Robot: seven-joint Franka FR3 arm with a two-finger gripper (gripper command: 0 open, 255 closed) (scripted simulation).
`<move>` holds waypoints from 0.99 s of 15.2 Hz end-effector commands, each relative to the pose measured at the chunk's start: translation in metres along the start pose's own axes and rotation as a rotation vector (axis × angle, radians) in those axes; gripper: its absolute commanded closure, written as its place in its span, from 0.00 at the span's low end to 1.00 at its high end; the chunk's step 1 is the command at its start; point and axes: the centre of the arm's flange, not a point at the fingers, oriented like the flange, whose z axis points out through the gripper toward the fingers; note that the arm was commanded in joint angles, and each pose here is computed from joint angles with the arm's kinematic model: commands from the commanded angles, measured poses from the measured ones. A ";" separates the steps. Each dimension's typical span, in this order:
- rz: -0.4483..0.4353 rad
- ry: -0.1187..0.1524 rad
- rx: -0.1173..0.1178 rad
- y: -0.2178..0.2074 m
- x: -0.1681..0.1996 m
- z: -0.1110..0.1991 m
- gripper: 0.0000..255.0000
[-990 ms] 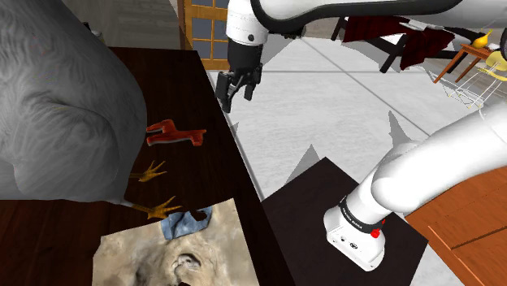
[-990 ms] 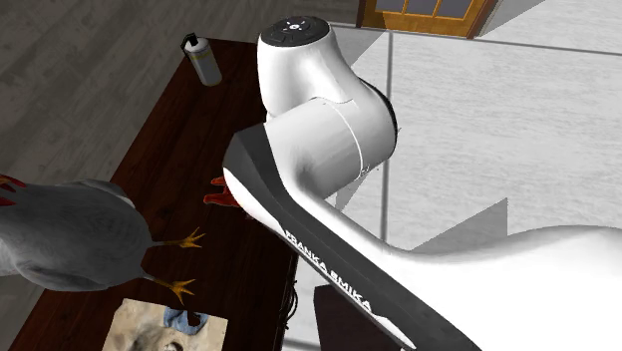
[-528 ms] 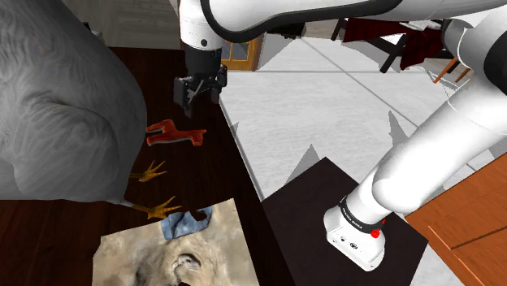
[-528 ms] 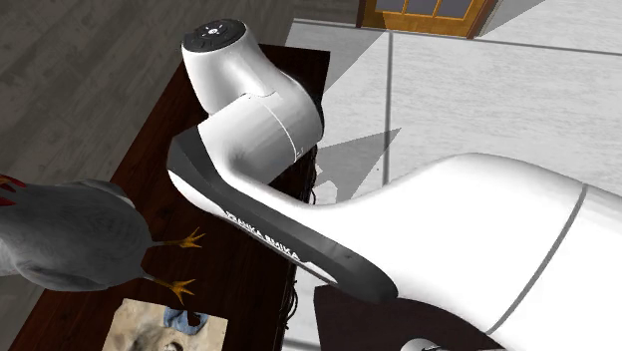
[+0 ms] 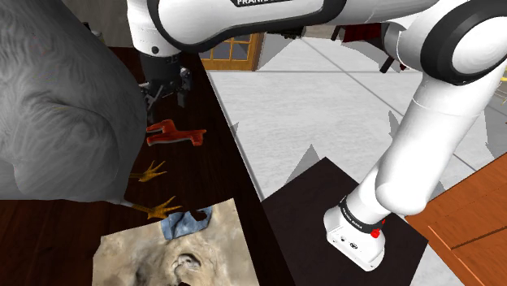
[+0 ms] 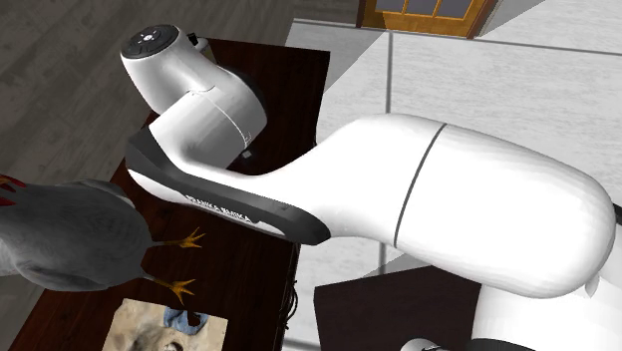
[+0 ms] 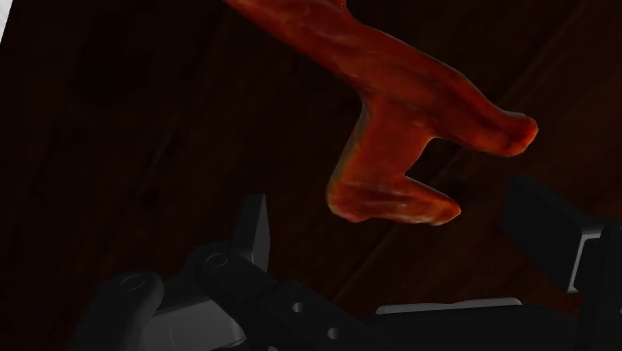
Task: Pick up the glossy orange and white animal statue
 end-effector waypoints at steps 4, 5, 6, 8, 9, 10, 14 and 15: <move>0.000 0.002 -0.001 -0.004 0.002 0.027 0.00; 0.000 0.002 -0.001 -0.004 0.002 0.032 0.00; 0.000 0.002 -0.001 -0.004 0.002 0.035 0.00; 0.000 0.002 -0.001 -0.003 0.001 0.035 1.00; 0.000 0.002 -0.001 -0.004 0.001 0.035 1.00; 0.000 0.002 -0.001 -0.004 0.002 0.035 1.00; 0.000 0.002 -0.001 -0.004 0.001 0.035 1.00; 0.000 0.002 -0.001 -0.004 0.002 0.035 1.00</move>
